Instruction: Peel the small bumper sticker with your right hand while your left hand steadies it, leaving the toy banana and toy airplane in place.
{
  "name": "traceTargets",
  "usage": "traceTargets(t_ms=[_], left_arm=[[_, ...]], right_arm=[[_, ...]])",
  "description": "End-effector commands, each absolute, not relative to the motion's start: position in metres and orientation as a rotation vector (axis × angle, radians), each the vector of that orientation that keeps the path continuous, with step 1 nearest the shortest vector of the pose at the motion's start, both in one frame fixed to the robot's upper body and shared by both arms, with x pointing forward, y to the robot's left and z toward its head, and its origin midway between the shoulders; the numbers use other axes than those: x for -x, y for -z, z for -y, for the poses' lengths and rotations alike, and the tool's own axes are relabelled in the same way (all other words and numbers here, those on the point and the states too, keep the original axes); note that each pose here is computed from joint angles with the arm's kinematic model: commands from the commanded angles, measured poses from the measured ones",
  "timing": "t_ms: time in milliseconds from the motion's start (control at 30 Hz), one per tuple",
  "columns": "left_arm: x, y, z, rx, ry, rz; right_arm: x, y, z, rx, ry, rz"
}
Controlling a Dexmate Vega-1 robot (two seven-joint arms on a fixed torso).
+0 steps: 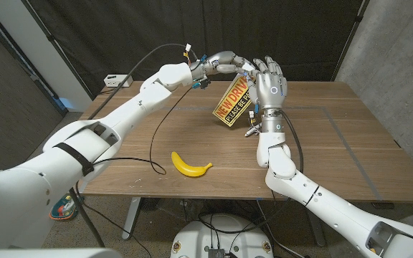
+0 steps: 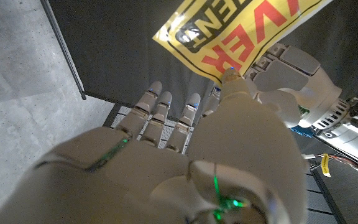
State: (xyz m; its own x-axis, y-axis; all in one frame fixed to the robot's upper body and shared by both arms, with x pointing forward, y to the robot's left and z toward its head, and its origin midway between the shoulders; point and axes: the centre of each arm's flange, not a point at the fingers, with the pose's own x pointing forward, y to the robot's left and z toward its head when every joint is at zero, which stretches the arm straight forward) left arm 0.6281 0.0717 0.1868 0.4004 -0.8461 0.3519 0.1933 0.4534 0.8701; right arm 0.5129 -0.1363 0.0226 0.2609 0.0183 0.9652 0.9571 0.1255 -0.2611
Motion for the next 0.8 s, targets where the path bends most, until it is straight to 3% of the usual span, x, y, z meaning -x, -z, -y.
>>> traceTargets(t_ms=[33,800], left_arm=[[-0.632,-0.183,-0.072,-0.736,0.714,0.915],[-0.643,-0.177,-0.084,-0.552,0.593,0.881]], right_arm=[[-0.509,-0.018,0.138,1.210,0.912,1.092],[-0.513,-0.003,0.148,1.209,0.898,1.000]])
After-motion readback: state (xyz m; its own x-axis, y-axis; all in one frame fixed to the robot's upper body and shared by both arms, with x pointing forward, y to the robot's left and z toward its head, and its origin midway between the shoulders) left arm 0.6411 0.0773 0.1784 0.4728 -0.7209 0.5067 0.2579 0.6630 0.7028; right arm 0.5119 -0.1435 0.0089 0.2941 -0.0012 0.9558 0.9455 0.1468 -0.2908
